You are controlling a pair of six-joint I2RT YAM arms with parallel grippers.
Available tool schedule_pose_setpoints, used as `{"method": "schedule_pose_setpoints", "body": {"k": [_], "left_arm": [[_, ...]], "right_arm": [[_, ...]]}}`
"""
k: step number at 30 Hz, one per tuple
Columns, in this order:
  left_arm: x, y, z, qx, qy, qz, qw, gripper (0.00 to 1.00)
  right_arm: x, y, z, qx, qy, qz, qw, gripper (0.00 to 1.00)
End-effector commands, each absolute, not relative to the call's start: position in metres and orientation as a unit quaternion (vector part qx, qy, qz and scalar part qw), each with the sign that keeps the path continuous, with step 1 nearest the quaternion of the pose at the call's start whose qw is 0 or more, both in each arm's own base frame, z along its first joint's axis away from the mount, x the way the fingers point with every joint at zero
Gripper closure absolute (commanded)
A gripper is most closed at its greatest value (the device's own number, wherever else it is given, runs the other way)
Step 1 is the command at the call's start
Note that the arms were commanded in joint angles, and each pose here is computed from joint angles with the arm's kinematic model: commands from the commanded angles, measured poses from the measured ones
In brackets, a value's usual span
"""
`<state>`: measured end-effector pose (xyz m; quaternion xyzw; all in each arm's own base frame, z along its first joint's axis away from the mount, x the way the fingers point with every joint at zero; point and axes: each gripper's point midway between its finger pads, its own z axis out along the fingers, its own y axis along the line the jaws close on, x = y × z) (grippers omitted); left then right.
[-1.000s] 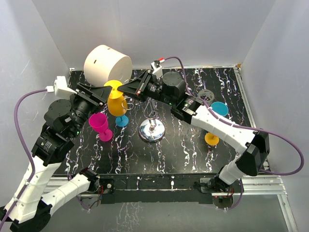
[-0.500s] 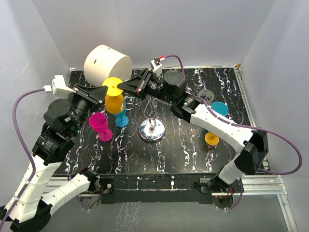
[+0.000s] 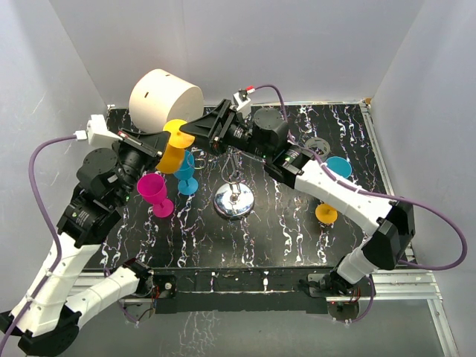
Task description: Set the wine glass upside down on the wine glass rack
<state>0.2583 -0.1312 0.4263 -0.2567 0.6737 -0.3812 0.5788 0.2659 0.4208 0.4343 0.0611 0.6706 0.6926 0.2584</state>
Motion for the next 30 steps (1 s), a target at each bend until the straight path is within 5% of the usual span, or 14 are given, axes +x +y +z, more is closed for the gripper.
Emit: {"method": "schedule_pose_setpoints", "body": {"k": [1,9,30], "left_arm": [[0.269,-0.132,0.426,-0.275,0.662,-0.382,0.584,1.00],[0.278,-0.145,0.421,-0.263,0.665,-0.393,0.579,1.00],[0.303,-0.195,0.406,-0.219,0.676,-0.456,0.537,1.00]], "right_arm": [[0.264,0.395,0.466,0.063,0.645,0.697,0.307,0.39],[0.272,0.363,0.470,0.100,0.649,0.657,0.370,0.31],[0.248,0.291,0.499,0.101,0.610,0.615,0.488,0.31]]}}
